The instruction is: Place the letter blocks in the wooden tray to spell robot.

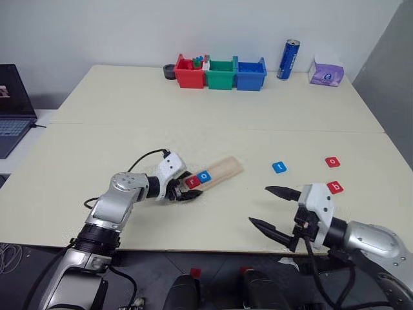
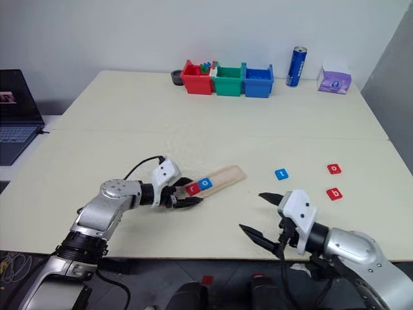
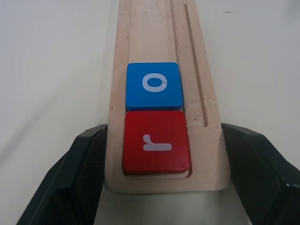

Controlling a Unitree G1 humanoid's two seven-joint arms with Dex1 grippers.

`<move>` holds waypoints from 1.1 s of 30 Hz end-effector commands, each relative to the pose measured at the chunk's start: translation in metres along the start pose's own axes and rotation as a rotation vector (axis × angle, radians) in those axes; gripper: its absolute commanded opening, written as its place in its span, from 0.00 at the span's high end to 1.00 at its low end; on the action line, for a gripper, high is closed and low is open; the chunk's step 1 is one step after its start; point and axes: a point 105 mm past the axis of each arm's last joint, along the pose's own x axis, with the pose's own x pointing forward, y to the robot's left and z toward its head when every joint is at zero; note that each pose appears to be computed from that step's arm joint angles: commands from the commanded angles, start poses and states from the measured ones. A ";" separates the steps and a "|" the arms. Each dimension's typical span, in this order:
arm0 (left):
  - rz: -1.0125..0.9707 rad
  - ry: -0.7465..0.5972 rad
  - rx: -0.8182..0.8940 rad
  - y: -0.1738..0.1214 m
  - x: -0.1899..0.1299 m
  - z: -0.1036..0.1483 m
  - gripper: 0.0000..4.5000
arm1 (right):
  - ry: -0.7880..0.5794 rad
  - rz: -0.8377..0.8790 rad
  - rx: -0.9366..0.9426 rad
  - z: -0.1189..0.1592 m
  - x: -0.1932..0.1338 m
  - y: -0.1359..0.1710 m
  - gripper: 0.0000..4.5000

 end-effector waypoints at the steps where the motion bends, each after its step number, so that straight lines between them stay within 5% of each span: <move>1: -0.133 -0.042 0.123 -0.017 0.012 0.021 0.25 | 0.009 -0.010 -0.045 0.005 -0.014 -0.003 0.00; 10: -0.336 -0.089 0.258 -0.041 0.042 0.044 0.25 | 0.138 -0.013 -0.043 -0.015 -0.031 -0.001 0.00; 25: -0.380 -0.058 0.310 -0.048 0.055 0.038 0.25 | 0.143 -0.006 -0.052 -0.018 -0.031 0.004 0.00; 28: -0.381 -0.068 0.290 -0.049 0.057 0.039 0.02 | 0.143 -0.005 -0.049 -0.019 -0.031 0.002 0.00; 33: -0.384 -0.083 0.298 -0.050 0.055 0.041 0.01 | 0.150 0.002 -0.039 -0.020 -0.033 0.000 0.00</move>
